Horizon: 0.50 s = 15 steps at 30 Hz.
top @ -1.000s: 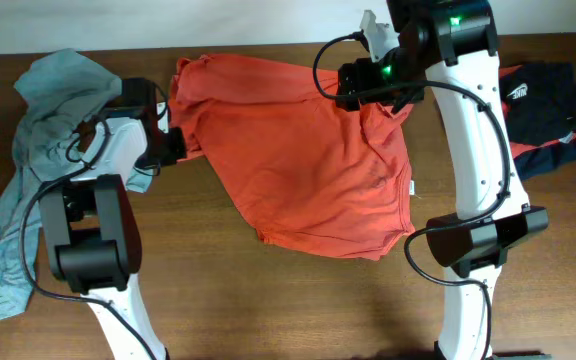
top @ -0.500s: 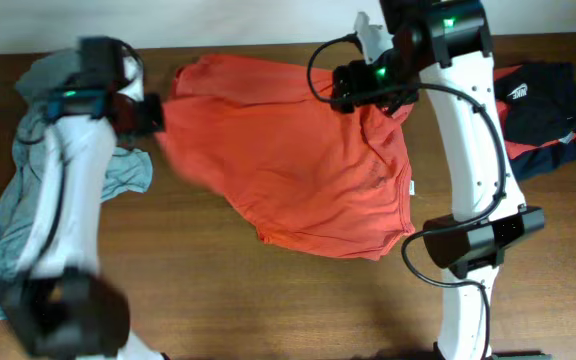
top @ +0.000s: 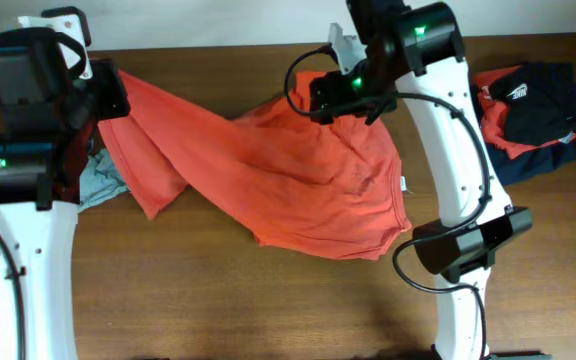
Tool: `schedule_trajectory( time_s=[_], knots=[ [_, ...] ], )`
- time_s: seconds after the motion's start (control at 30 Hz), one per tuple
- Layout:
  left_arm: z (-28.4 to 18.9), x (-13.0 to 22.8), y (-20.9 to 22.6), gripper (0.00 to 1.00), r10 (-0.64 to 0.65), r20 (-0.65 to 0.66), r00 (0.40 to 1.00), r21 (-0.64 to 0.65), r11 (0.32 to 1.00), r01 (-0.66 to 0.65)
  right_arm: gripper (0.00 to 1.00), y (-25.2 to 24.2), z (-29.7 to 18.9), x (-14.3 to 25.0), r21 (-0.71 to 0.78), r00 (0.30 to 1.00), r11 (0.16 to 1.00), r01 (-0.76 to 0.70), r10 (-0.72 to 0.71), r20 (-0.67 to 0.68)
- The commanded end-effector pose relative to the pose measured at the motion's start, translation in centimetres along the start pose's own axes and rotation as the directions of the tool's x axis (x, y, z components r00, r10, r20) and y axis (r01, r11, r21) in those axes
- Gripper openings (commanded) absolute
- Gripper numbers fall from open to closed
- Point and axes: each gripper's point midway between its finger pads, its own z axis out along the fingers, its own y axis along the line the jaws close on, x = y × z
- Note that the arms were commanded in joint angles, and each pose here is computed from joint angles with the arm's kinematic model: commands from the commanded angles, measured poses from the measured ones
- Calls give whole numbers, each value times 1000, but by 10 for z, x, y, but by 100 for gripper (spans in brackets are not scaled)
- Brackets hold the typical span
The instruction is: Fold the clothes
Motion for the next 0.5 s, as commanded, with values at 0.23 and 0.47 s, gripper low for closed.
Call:
schedule_trajectory(
  time_s=[0.23, 0.47],
  knots=[
    [41, 18, 4, 1, 20, -87, 996, -33, 999, -23, 85, 3, -67, 8, 68, 986, 995, -70, 59, 155],
    [44, 17, 5, 1, 20, -84, 996, -38, 999, -23, 85, -1, -81, 61, 85, 981, 979, -183, 176, 88]
  ],
)
